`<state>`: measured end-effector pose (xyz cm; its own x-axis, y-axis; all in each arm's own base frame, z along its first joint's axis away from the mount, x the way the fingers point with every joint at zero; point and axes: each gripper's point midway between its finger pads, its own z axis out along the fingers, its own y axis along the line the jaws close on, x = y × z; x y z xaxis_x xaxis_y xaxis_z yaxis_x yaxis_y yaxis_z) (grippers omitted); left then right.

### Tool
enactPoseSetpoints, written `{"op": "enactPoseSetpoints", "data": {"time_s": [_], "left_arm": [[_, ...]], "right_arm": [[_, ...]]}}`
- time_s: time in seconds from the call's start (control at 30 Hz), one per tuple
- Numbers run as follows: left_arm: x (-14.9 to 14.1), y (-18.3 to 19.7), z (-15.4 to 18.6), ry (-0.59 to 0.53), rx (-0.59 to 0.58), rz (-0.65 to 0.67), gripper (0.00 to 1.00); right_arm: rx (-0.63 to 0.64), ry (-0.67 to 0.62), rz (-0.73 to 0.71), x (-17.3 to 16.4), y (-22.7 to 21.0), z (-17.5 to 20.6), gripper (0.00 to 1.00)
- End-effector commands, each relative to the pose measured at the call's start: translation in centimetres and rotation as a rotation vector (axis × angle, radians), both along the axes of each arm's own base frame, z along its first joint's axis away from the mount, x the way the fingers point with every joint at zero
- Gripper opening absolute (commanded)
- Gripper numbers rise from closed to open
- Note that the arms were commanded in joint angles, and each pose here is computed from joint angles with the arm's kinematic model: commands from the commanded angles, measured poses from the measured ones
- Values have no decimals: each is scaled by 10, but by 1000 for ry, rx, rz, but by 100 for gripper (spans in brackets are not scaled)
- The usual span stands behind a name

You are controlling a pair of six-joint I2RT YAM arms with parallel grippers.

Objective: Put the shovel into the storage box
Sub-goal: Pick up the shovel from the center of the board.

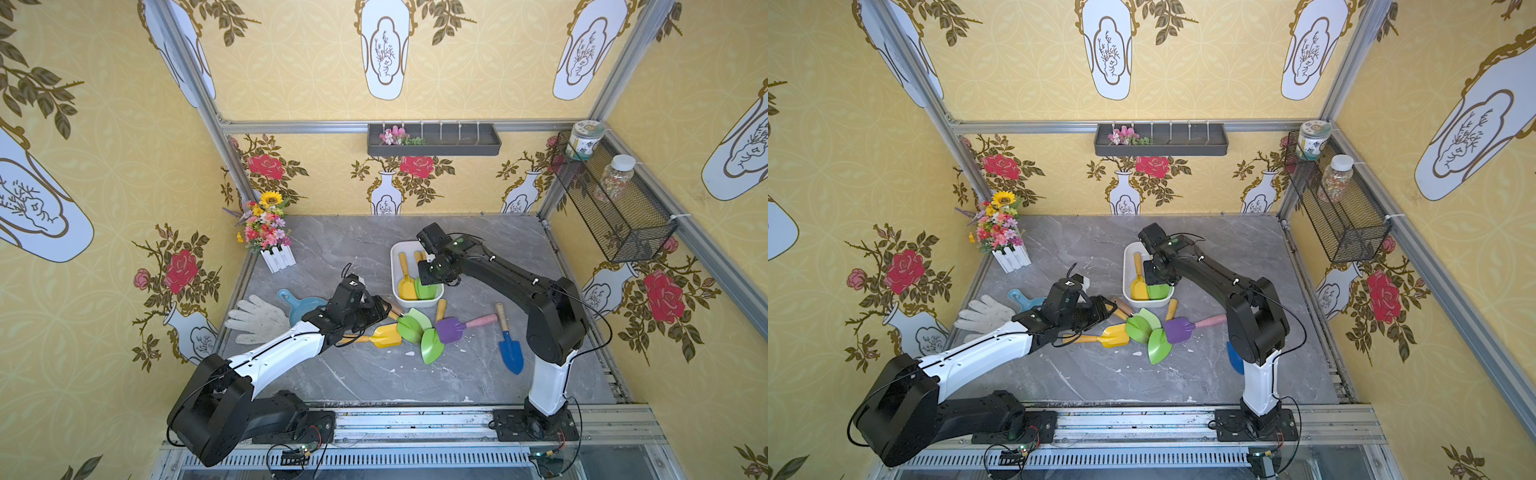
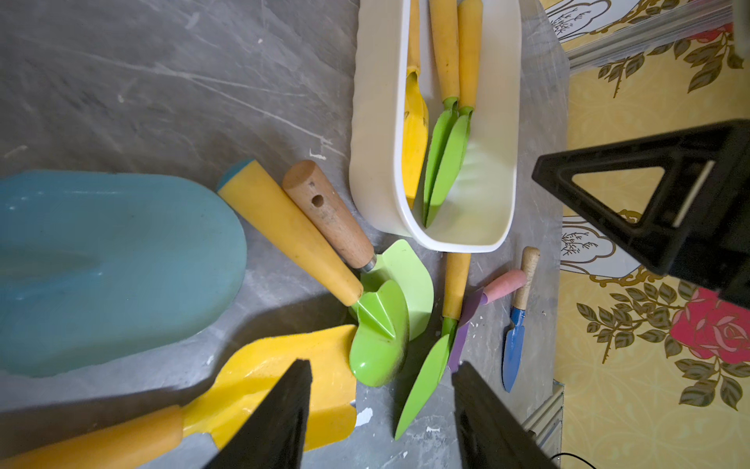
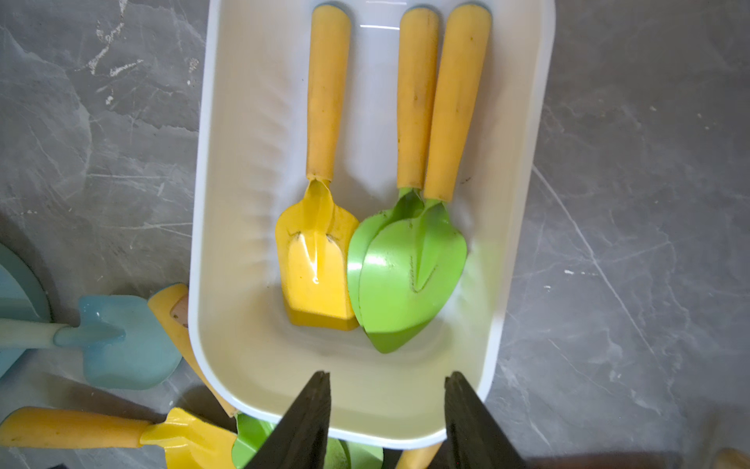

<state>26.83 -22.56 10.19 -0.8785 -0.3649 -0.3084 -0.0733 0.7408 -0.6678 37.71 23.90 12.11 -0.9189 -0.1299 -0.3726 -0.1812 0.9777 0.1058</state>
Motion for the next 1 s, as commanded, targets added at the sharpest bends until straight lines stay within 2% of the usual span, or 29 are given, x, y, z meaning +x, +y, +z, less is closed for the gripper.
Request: {"op": "enactPoseSetpoints", "data": {"time_s": [0.0,0.5,0.97], "left_arm": [[-9,1,-7,17,16,-32,60],[-25,-25,-10,10,39,-128,60],[-28,-57,-14,7,27,-208,60]], "right_arm": [[2,-24,-22,-4,-6,5,50],[17,5,-134,-54,-55,-3,54],[-14,65,-411,-92,-165,-23,59]]}}
